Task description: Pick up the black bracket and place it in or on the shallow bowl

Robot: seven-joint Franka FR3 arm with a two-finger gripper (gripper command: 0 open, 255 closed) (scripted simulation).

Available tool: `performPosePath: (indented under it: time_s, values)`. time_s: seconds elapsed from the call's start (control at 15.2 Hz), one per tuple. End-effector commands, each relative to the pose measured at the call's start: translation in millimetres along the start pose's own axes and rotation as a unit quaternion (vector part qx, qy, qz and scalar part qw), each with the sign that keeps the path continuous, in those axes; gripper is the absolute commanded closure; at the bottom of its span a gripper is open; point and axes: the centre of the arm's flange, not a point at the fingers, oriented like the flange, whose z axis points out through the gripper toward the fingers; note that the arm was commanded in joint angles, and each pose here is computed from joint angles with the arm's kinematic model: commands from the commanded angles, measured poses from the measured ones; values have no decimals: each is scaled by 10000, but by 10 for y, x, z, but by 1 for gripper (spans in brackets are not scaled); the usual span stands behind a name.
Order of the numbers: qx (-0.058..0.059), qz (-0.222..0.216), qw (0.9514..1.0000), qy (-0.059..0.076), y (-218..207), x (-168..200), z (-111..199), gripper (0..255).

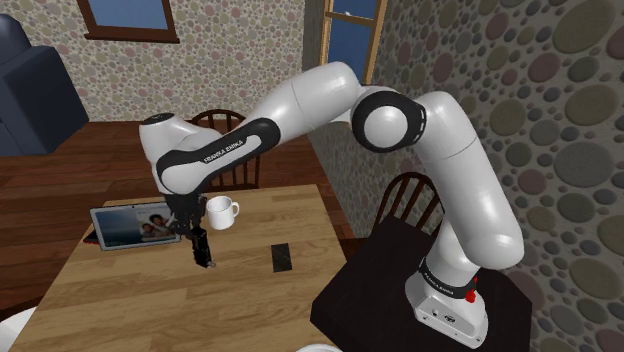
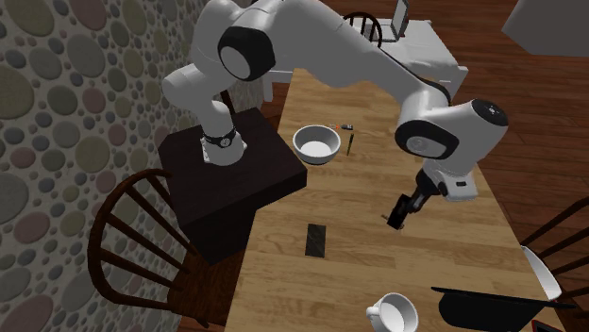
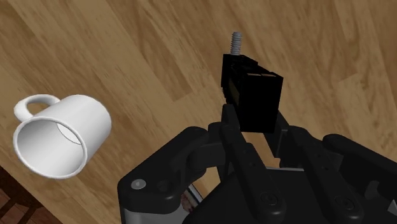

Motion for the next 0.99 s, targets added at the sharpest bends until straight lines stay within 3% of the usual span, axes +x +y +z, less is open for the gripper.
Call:
performPosePath:
  time_s: [0.0,0.66,0.92]
  values:
    - [0,0,10000,-2,-1,-8,-107,255]
    - [0,0,10000,-2,-12,-31,-587,255]
    - [0,0,10000,-2,-209,-519,-628,255]
